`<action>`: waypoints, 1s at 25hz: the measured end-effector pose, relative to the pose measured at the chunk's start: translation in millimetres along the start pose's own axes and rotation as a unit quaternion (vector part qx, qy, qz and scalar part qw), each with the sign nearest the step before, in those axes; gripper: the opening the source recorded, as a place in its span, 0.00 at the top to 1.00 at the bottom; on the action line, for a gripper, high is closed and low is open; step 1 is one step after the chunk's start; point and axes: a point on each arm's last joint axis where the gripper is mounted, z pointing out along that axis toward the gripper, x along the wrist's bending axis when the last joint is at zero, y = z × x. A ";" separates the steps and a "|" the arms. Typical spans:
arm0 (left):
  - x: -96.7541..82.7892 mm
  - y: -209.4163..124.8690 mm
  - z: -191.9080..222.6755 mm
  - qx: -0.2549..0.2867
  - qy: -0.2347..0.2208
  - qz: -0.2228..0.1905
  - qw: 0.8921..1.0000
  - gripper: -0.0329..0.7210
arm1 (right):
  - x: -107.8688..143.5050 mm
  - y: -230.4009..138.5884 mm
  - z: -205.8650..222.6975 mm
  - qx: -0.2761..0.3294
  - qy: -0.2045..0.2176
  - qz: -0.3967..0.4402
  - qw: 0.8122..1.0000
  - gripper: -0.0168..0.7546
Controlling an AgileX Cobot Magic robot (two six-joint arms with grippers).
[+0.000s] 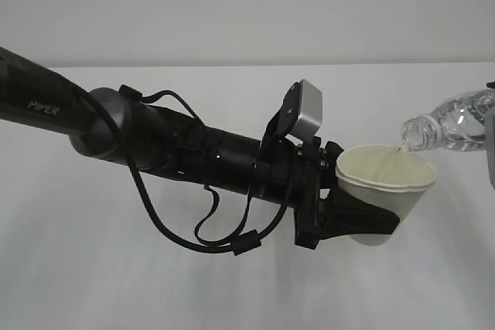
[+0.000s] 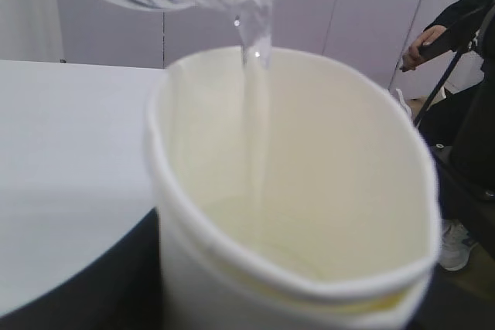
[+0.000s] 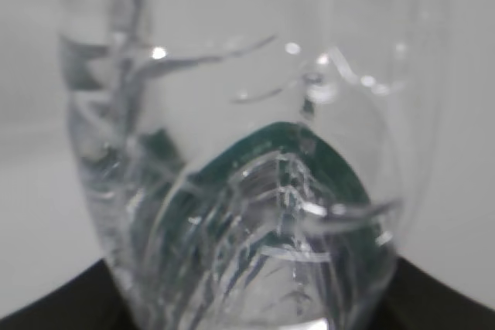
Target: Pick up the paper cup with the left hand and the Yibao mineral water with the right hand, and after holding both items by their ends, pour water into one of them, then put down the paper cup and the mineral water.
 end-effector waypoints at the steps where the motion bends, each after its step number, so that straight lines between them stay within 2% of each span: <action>1: 0.0 0.0 0.0 0.000 0.000 0.000 1.000 0.38 | 0.0 0.0 0.0 0.000 0.000 0.000 1.000 0.46; 25: -0.1 -0.1 0.0 0.000 0.000 0.000 1.000 0.38 | -0.3 0.2 0.0 0.001 -0.001 -0.016 1.000 0.46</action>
